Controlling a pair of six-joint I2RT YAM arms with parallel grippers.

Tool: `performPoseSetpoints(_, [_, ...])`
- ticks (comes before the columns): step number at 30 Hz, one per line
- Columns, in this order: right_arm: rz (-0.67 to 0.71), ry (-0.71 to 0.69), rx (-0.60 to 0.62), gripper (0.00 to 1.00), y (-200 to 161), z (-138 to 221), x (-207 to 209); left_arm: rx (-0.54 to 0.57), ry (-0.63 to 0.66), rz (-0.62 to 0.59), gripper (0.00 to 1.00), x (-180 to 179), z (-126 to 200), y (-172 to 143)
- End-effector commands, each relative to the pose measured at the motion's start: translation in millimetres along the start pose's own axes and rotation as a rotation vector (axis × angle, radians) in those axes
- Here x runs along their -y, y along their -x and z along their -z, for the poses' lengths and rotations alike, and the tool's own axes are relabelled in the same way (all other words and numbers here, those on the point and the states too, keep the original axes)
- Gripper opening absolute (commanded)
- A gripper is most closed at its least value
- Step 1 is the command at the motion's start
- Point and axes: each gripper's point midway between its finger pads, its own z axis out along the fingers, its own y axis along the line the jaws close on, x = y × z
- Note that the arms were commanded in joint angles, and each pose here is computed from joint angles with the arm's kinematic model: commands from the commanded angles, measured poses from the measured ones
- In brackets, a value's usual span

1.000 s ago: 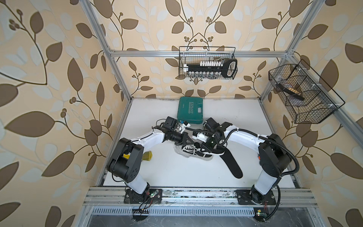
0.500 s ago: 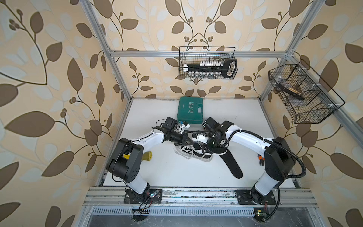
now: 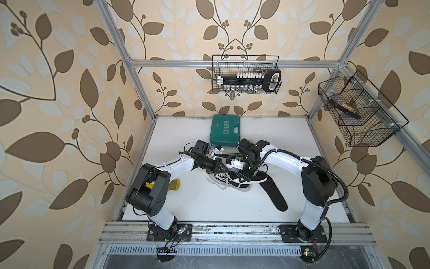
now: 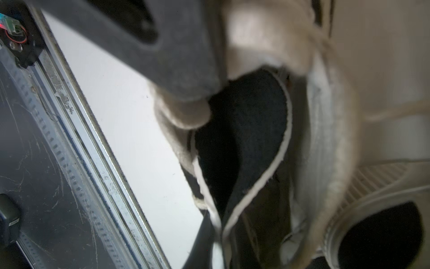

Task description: Insert the insole into the shoe

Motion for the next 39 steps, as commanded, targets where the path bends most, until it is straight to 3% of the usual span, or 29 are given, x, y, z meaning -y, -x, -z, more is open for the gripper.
performPoseSetpoints(1, [0.045, 0.004, 0.060, 0.12, 17, 1, -1, 0.021, -0.062, -0.046, 0.00, 15, 6, 2])
performPoseSetpoints(5, [0.100, -0.002, 0.141, 0.13, 29, 0, 0, 0.005, -0.075, -0.029, 0.00, 11, 2, -1])
performPoseSetpoints(15, [0.168, -0.007, 0.185, 0.19, 48, -8, 4, -0.003, -0.087, -0.019, 0.00, 8, -1, -5])
performPoseSetpoints(21, [0.150, -0.039, 0.195, 0.37, 43, 2, 5, -0.001, -0.072, -0.018, 0.00, 6, 0, -4])
performPoseSetpoints(32, [0.087, -0.122, 0.175, 0.86, 18, 15, 8, 0.015, -0.037, -0.019, 0.00, 6, 4, 1])
performPoseSetpoints(39, [0.052, -0.151, 0.141, 0.92, -1, 20, 7, 0.020, -0.033, -0.021, 0.00, 7, 5, 2])
